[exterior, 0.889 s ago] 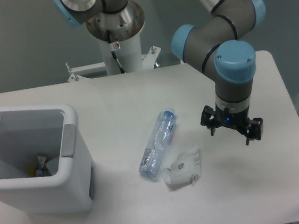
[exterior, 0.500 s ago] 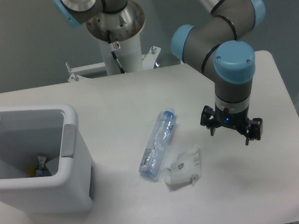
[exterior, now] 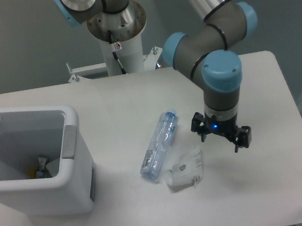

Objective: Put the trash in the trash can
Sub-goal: 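Lower the open gripper toward the crumpled white wrapper beside the bottle, then close the gripper on the crumpled white wrapper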

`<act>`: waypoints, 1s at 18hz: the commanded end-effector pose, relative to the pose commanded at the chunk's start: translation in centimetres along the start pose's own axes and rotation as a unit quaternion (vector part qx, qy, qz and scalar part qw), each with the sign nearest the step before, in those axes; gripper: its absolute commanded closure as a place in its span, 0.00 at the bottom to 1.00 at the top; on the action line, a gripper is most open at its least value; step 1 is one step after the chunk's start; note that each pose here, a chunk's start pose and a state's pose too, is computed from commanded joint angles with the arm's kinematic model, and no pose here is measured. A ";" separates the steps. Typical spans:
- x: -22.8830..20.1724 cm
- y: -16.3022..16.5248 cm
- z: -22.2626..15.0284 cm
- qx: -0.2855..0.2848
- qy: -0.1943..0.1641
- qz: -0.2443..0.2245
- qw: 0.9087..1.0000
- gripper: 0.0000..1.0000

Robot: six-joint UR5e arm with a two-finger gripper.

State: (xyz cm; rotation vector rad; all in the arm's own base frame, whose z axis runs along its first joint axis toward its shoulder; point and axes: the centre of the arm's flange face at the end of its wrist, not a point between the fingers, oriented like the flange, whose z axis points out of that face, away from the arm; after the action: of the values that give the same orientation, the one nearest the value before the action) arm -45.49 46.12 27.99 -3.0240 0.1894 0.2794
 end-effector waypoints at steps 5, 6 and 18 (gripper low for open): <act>2.7 -2.1 3.1 -0.009 0.024 0.024 0.999 0.00; 3.0 -2.3 3.9 -0.011 0.029 0.026 0.999 0.00; 2.7 -4.8 5.8 -0.009 0.031 0.016 0.999 1.00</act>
State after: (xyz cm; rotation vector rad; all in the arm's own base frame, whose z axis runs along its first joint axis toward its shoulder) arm -43.24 51.19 22.27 -3.0512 0.2430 0.1920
